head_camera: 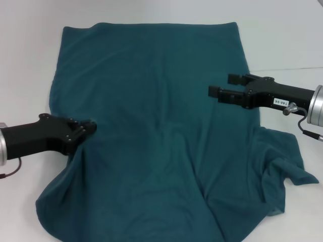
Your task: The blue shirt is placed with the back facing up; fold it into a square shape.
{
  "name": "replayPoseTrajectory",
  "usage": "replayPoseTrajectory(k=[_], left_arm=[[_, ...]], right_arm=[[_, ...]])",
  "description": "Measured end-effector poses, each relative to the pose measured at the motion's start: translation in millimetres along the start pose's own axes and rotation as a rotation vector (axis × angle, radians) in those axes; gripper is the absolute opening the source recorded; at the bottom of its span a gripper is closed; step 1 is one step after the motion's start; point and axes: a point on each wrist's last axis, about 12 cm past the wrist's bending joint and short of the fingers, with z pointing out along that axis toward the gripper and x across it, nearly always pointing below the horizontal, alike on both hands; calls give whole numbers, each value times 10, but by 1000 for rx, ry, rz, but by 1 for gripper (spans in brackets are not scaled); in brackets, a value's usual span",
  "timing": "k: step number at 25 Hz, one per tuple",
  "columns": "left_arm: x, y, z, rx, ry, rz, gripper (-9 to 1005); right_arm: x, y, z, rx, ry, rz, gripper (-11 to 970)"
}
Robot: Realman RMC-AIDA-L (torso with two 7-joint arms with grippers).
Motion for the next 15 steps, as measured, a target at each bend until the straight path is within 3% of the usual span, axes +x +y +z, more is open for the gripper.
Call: replayPoseTrajectory(k=[15], left_arm=[[-13, -141, 380, 112, -8, 6, 35]], right_arm=[[28, 6, -62, -3, 4, -3, 917]])
